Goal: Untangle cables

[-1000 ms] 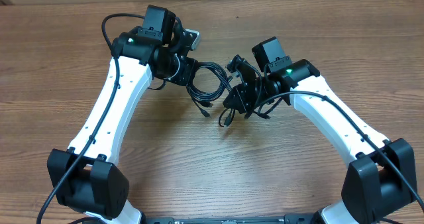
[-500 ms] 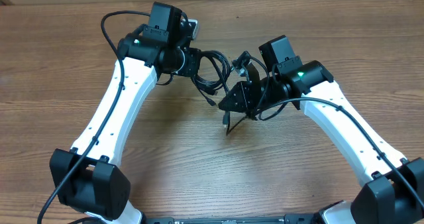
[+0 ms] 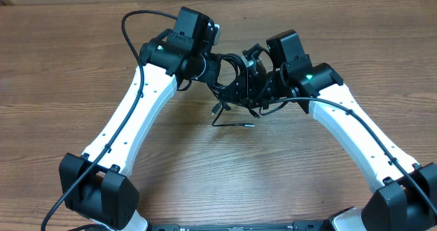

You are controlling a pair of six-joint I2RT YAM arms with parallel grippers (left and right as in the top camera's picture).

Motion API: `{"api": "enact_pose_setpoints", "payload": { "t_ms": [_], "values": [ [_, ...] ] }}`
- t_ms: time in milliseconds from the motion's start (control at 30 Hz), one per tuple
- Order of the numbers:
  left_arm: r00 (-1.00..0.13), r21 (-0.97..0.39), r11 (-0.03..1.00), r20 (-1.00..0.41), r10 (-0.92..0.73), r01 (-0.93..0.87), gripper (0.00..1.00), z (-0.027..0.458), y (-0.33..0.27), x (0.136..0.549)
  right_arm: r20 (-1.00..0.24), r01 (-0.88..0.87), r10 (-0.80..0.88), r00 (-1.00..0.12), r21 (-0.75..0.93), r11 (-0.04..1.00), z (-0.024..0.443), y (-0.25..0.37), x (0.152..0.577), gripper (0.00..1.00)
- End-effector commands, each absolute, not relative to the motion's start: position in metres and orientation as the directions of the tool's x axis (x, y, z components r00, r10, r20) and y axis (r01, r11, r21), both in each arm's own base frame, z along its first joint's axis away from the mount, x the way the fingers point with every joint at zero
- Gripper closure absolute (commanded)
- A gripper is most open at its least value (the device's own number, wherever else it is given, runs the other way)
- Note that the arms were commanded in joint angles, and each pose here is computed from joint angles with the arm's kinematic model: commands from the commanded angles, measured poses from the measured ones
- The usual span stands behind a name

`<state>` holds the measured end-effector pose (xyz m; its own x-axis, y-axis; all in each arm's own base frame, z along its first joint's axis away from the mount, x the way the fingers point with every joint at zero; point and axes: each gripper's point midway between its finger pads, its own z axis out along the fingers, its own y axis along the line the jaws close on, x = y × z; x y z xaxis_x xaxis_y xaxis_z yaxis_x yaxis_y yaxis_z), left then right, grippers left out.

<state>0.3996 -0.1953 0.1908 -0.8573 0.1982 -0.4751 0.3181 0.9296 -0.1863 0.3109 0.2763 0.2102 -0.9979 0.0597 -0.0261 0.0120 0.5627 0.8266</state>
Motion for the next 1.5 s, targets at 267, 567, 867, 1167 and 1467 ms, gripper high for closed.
{"api": "enact_pose_setpoints", "payload": {
  "t_ms": [267, 567, 867, 1167, 1467],
  "values": [
    [-0.845, -0.321, 0.854, -0.488, 0.22, 0.408, 0.96, 0.219, -0.223, 0.379, -0.287, 0.005, 0.265, -0.92, 0.67, 0.742, 0.203, 0.241, 0.367, 0.96],
    [-0.794, -0.383, 0.747, -0.524, 0.309, 0.543, 0.96, 0.228, -0.243, 0.367, -0.39, -0.007, 0.283, -0.876, 0.598, 0.801, 0.202, 0.227, 0.384, 0.96],
    [-0.729, -0.505, 0.546, -0.588, 0.35, 0.669, 0.96, 0.252, -0.274, 0.347, -0.419, 0.042, 0.321, -0.849, 0.553, 0.832, 0.196, 0.214, 0.393, 0.96],
    [-0.69, -0.647, 0.245, -0.647, 0.323, 0.722, 0.96, 0.294, -0.301, 0.317, -0.316, 0.198, 0.468, -0.825, 0.614, 0.764, 0.185, 0.212, 0.403, 0.96],
    [-0.678, -0.663, 0.171, -0.667, 0.309, 0.729, 0.96, 0.306, -0.303, 0.313, -0.323, 0.195, 0.473, -0.82, 0.619, 0.76, 0.19, 0.207, 0.405, 0.6]
  ]
}}
